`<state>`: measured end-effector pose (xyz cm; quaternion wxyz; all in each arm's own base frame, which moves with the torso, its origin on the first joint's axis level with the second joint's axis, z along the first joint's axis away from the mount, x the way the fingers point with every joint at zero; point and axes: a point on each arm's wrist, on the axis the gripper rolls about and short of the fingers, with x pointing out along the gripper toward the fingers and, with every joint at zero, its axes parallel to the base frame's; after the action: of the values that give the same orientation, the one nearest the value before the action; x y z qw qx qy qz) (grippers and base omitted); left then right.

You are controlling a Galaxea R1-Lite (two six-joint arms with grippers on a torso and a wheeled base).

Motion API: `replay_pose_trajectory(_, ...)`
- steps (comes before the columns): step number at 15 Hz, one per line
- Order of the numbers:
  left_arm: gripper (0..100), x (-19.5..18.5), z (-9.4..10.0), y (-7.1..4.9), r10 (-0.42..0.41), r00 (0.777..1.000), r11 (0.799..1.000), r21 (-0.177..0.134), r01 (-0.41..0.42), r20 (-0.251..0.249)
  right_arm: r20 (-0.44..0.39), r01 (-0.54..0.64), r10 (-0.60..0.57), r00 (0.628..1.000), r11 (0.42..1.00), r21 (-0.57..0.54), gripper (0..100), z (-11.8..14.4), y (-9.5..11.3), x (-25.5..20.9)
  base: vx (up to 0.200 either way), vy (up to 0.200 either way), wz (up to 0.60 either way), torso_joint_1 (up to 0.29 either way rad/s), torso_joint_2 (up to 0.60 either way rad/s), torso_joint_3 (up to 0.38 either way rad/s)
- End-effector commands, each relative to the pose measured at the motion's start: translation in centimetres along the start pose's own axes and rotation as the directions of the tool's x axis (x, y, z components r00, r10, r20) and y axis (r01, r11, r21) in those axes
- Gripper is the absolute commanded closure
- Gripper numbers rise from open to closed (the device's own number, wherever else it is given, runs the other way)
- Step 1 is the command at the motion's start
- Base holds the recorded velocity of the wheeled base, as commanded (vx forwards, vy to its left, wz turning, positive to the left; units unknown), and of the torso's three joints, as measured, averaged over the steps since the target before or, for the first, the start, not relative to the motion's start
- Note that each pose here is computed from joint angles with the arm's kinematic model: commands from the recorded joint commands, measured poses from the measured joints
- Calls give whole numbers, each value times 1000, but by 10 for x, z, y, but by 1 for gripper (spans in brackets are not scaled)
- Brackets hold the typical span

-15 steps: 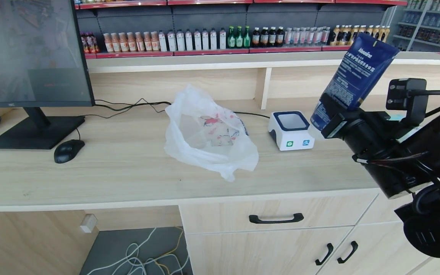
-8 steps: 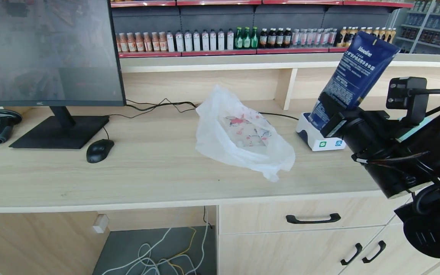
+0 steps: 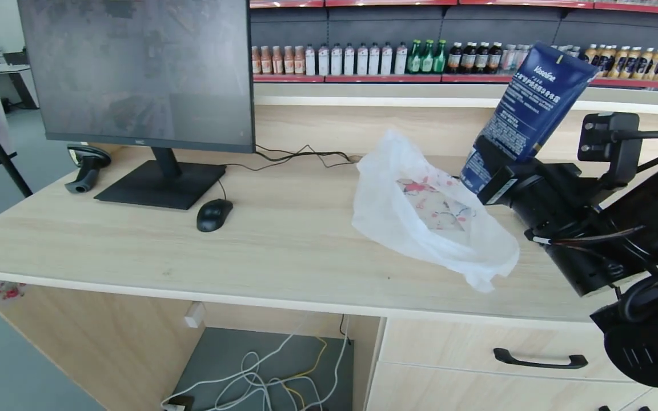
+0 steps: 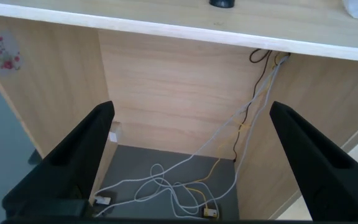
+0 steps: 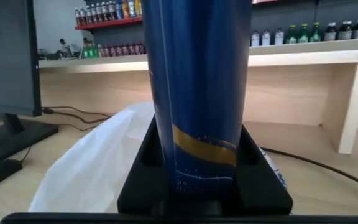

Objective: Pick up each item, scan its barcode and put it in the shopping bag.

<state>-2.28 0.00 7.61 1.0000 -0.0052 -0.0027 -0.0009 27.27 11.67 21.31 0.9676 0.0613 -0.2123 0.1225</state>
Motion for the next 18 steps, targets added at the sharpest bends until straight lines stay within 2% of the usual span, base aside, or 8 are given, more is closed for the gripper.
replay_pose_trajectory(1,0,0,0,0,2,1000,1000,-2,-2,1,-1,3,-3,1000,1000,2,100,2,-1,-3,0,0,0,0,0,0)
replay_pose_trajectory(4,0,0,0,0,2,1000,1000,0,-2,1,-6,17,-16,1000,998,66,100,0,-6,-3,0,0,0,0,0,0)
replay_pose_trajectory(7,0,0,0,0,0,1000,1000,0,0,1,-30,52,-49,998,993,107,100,-8,-20,-1,0,0,0,0,0,0)
replay_pose_trajectory(8,0,0,0,0,0,1000,1000,0,0,2,-61,48,-39,997,985,163,100,-16,-16,-4,0,0,0,0,0,0)
replay_pose_trajectory(11,0,0,0,0,0,1000,1000,0,0,2,-119,-22,65,991,944,330,100,-35,13,-6,0,0,0,0,0,0)
replay_pose_trajectory(15,0,0,0,0,0,1000,1000,0,0,4,-128,-73,141,982,900,431,100,-54,19,10,0,0,0,0,0,0)
replay_pose_trajectory(16,0,0,0,0,0,1000,1000,0,0,4,-130,-72,141,981,899,433,100,-55,18,10,0,0,0,0,0,0)
replay_pose_trajectory(18,0,0,0,0,0,1000,1000,0,0,4,-162,-43,144,976,862,505,100,-70,19,12,0,0,0,0,0,0)
